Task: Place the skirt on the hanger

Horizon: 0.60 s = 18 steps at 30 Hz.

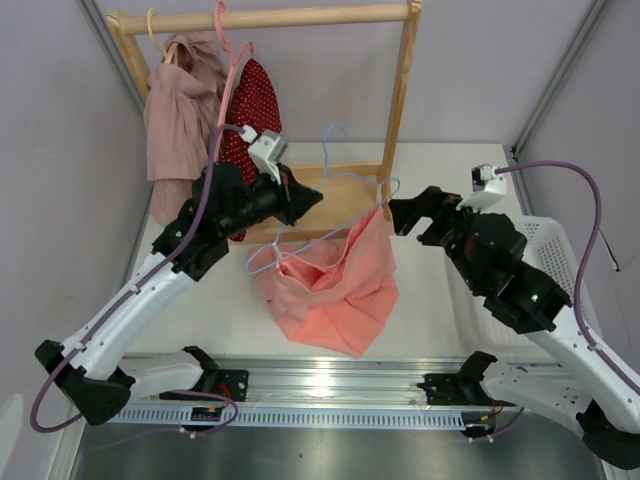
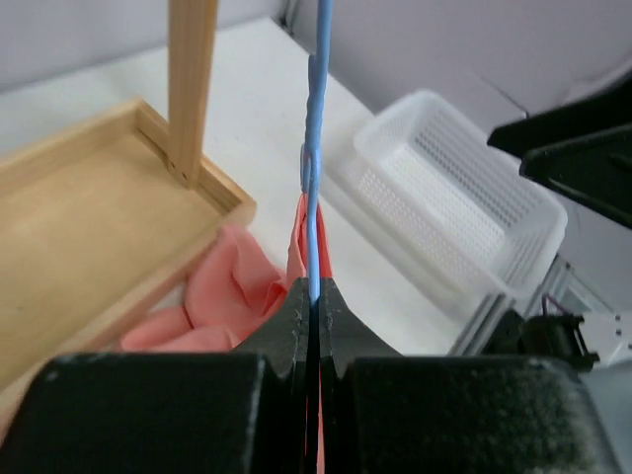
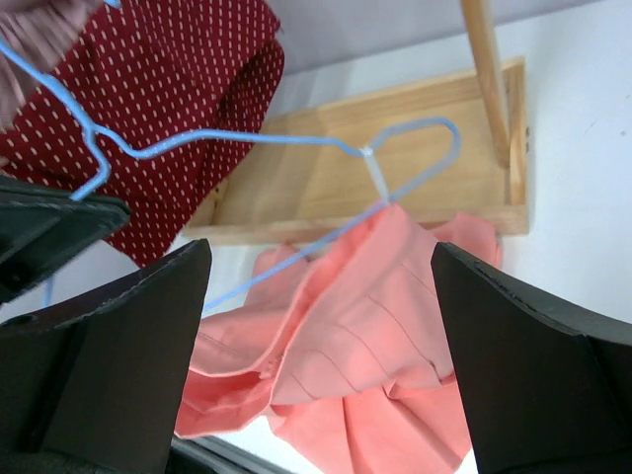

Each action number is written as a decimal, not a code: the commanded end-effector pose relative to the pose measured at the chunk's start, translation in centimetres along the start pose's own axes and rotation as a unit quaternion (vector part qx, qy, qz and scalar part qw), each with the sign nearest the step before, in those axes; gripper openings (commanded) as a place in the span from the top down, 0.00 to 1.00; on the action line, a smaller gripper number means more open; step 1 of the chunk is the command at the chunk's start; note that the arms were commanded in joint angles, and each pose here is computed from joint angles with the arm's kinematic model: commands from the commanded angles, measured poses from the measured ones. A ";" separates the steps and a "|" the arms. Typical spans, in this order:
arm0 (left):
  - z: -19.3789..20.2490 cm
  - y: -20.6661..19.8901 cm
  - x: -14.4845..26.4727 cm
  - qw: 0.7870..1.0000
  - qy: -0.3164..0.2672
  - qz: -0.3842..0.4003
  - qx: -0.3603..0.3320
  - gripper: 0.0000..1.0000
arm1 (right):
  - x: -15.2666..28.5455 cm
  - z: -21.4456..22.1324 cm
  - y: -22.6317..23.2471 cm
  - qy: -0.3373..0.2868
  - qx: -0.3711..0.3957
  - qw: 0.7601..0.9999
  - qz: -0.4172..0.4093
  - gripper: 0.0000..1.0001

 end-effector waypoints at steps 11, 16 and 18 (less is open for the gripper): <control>-18.4 -4.0 5.1 0.974 -0.221 -0.048 -0.014 1.00 | 1.9 -7.1 -0.9 -0.055 -0.006 0.998 0.038 0.01; -22.6 -4.8 3.5 0.972 -0.230 -0.047 -0.019 1.00 | 1.8 -8.3 -0.5 -0.060 -0.003 0.998 0.034 0.01; -22.5 -3.3 0.8 0.976 -0.212 -0.059 -0.008 1.00 | 1.7 -8.5 -0.5 -0.061 -0.003 0.998 0.033 0.01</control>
Point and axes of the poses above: each gripper's point midway between its finger pads, its own x axis back along the fingers, its own y axis along the line the jaws close on, z = x × y, the point moved 4 cm from there along x, back along the fingers, and after that the axes turned 11 degrees about x, right-handed, at the moved point
